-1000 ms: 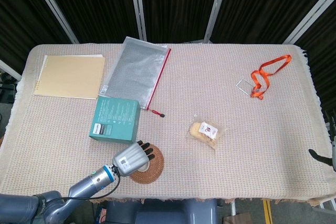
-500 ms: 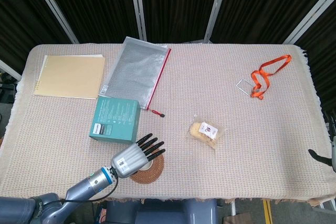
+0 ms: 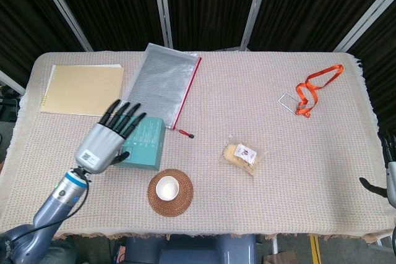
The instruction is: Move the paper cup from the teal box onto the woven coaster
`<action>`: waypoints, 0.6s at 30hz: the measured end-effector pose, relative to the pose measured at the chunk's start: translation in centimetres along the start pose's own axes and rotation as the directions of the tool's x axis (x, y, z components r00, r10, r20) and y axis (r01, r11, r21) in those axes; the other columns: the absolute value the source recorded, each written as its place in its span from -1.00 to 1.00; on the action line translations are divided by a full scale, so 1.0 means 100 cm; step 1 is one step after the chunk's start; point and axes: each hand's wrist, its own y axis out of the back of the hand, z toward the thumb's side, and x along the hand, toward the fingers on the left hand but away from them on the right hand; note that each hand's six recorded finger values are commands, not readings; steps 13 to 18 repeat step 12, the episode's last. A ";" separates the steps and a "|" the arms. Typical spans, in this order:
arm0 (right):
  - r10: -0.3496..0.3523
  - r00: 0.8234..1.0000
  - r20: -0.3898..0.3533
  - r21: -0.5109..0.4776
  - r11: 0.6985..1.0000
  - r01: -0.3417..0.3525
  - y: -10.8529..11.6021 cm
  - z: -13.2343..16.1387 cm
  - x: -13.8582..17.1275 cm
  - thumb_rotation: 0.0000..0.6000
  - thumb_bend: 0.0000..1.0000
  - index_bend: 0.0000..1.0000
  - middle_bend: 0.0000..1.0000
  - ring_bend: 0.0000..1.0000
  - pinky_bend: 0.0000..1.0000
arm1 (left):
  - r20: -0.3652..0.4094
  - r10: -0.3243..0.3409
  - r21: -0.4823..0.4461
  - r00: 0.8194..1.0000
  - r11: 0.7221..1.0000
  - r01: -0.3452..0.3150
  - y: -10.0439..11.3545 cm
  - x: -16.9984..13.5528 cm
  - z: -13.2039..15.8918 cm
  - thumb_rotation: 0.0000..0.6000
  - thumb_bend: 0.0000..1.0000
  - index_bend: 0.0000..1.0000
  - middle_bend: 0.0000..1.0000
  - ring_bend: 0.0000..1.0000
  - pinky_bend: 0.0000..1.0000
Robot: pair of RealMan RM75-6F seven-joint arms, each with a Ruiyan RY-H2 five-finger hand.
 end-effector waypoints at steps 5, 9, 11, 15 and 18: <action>0.004 1.000 -0.012 -0.012 1.000 -0.005 0.000 0.003 0.000 1.00 -1.00 -1.00 -1.00 -1.00 -1.00 | -0.155 -0.042 -0.072 0.987 0.997 0.031 -0.014 -0.030 -0.049 1.00 -1.00 -1.00 -1.00 -1.00 -1.00; 0.007 1.000 -0.023 -0.023 1.000 -0.007 0.000 0.006 0.000 1.00 -1.00 -1.00 -1.00 -1.00 -1.00 | -0.290 -0.093 -0.110 0.952 0.992 0.064 -0.032 -0.074 -0.087 1.00 -1.00 -1.00 -1.00 -1.00 -1.00; 0.008 1.000 -0.028 -0.027 1.000 -0.009 0.001 0.007 0.000 1.00 -1.00 -1.00 -1.00 -1.00 -1.00 | -0.343 -0.110 -0.109 0.933 0.991 0.077 -0.038 -0.096 -0.101 1.00 -1.00 -1.00 -1.00 -1.00 -1.00; 0.009 0.999 -0.030 -0.029 1.000 -0.010 0.001 0.007 0.000 1.00 -1.00 -1.00 -1.00 -1.00 -1.00 | -0.359 -0.118 -0.106 0.926 0.991 0.085 -0.040 -0.104 -0.106 1.00 -1.00 -1.00 -1.00 -1.00 -1.00; 0.009 0.999 -0.030 -0.029 1.000 -0.010 0.001 0.007 0.000 1.00 -1.00 -1.00 -1.00 -1.00 -1.00 | -0.359 -0.118 -0.106 0.926 0.991 0.085 -0.040 -0.104 -0.106 1.00 -1.00 -1.00 -1.00 -1.00 -1.00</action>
